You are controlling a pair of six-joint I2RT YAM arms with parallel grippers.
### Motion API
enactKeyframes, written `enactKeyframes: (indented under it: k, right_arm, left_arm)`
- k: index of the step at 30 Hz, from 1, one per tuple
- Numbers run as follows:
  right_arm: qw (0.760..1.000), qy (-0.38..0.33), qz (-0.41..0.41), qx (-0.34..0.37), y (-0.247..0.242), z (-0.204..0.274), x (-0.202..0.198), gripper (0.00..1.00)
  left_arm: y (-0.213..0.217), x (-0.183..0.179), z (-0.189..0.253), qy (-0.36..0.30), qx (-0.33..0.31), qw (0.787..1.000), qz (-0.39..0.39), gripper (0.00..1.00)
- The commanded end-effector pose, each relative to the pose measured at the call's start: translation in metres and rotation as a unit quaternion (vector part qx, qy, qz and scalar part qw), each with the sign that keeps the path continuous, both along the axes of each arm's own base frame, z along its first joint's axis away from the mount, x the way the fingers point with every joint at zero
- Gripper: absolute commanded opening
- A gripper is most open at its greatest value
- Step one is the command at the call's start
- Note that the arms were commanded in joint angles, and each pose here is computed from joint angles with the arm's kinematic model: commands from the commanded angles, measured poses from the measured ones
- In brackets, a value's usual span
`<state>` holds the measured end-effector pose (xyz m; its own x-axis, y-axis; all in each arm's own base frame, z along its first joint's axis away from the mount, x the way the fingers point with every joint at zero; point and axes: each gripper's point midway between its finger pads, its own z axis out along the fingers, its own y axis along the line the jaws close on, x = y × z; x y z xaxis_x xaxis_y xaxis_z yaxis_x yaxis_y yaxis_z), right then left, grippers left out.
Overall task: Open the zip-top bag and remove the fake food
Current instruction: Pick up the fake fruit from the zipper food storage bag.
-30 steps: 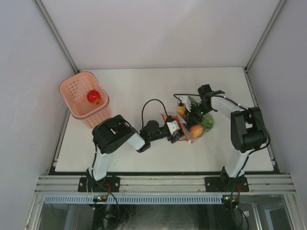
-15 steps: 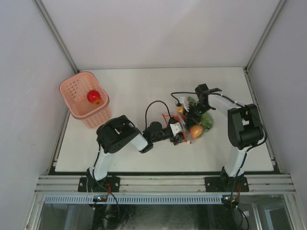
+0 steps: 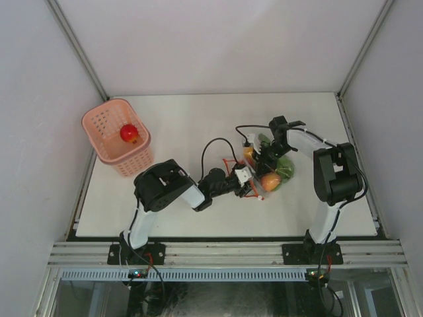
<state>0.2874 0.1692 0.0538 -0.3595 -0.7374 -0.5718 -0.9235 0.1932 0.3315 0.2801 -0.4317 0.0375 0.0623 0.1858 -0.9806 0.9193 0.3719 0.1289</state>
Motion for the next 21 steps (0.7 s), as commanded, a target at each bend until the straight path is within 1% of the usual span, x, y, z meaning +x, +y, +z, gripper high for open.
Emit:
enactKeyframes:
  k: [1, 5, 10, 16, 21]
  right_arm:
    - [1.000, -0.015, -0.019, 0.016, -0.002, 0.017, 0.011, 0.01]
    - [0.999, -0.029, -0.041, 0.021, -0.008, 0.024, 0.019, 0.01]
    - [0.997, -0.039, -0.050, 0.032, -0.011, 0.031, 0.022, 0.01]
    - [0.997, -0.045, -0.049, 0.047, -0.009, 0.039, 0.022, 0.02]
    - [0.996, -0.050, -0.052, 0.060, -0.006, 0.048, 0.022, 0.03]
  left_arm:
    - [0.012, -0.001, 0.032, 0.007, -0.038, 0.999, 0.032, 0.22]
    - [0.025, -0.009, 0.051, 0.028, -0.068, 0.996, 0.046, 0.21]
    - [0.040, -0.015, 0.070, 0.078, -0.120, 0.988, 0.064, 0.19]
    - [0.059, -0.015, 0.092, 0.186, -0.198, 0.961, 0.061, 0.12]
    - [0.078, -0.025, 0.099, 0.236, -0.219, 0.945, 0.055, 0.11]
